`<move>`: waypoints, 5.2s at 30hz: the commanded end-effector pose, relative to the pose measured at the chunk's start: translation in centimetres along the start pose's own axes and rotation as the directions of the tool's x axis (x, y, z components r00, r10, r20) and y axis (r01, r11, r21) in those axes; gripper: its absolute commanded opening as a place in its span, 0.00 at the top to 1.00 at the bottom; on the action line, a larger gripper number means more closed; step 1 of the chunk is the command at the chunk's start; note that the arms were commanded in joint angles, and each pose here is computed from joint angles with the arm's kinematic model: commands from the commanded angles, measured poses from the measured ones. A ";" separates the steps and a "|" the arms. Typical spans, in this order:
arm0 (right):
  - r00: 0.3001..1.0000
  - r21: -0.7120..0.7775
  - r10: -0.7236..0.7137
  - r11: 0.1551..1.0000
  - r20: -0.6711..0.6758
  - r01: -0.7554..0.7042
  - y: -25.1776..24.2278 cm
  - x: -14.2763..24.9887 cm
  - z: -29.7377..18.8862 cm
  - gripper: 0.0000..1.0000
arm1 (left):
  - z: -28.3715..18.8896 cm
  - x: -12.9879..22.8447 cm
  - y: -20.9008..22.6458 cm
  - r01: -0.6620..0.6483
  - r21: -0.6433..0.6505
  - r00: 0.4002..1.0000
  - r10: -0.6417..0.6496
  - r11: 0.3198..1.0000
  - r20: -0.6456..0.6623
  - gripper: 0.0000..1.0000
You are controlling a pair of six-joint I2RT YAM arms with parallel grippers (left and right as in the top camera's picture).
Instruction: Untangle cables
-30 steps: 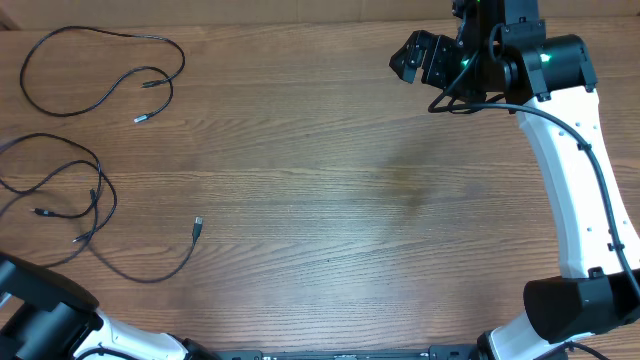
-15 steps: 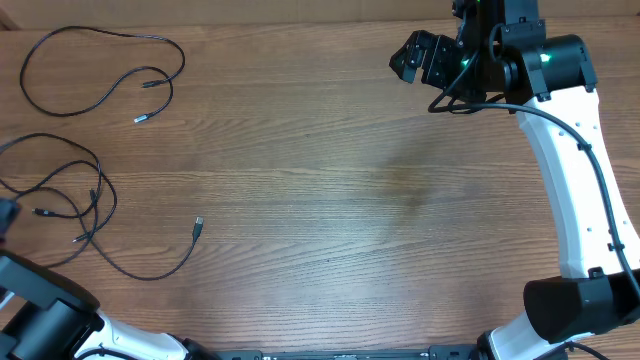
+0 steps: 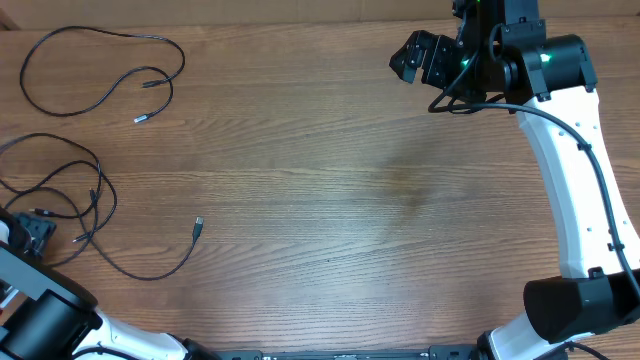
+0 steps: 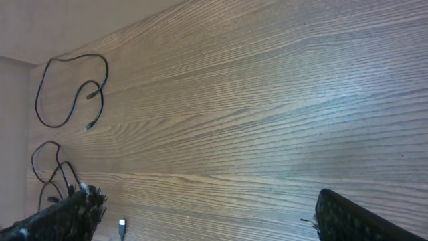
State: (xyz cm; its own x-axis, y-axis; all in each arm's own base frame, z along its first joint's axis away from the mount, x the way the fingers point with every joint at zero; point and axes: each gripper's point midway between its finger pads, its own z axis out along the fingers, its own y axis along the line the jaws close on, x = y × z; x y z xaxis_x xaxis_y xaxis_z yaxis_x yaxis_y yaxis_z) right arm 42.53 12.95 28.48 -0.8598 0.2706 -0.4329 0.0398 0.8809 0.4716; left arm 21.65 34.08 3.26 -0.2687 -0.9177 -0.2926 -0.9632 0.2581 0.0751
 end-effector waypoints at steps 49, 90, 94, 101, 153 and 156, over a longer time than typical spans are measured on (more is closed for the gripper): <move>0.999 -0.007 -0.016 1.000 0.035 0.016 0.4 -0.4 -1.3 0.00 | -1.4 0.8 -3.1 0.001 0.369 0.989 0.054 0.929 -0.140 0.45; 0.999 -0.007 -0.016 1.000 0.035 0.016 0.4 -0.4 -1.3 0.00 | 0.3 1.7 -10.1 -0.235 0.336 0.967 0.253 0.912 -0.009 0.52; 0.999 -0.007 -0.016 1.000 0.034 0.016 0.4 -0.3 -1.3 0.00 | 1.3 2.0 -10.1 -0.234 0.328 0.967 0.255 0.915 -0.024 0.53; 0.999 -0.007 -0.016 1.000 0.035 0.016 0.4 -0.4 -1.3 0.00 | 2.2 1.8 -10.3 -0.227 0.324 0.969 0.247 0.918 -0.021 0.75; 0.999 -0.007 -0.016 1.000 0.035 0.016 0.4 -0.4 -1.3 0.00 | -1.2 -0.6 0.4 0.166 0.010 0.963 -0.160 0.986 -0.217 0.68; 0.999 -0.007 -0.016 1.000 0.034 0.016 0.4 -0.3 -1.3 0.00 | -1.4 -0.2 -0.6 0.108 0.023 0.970 -0.101 0.994 -0.220 0.69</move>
State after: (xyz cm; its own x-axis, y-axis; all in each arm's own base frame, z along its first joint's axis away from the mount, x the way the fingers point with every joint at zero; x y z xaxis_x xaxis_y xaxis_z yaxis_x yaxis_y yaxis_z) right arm 42.53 12.97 28.48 -0.8599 0.2703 -0.4329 0.0395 0.8809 0.4716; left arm 21.25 34.88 5.12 -0.0809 -0.9906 -0.1101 -0.9967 0.0791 0.0203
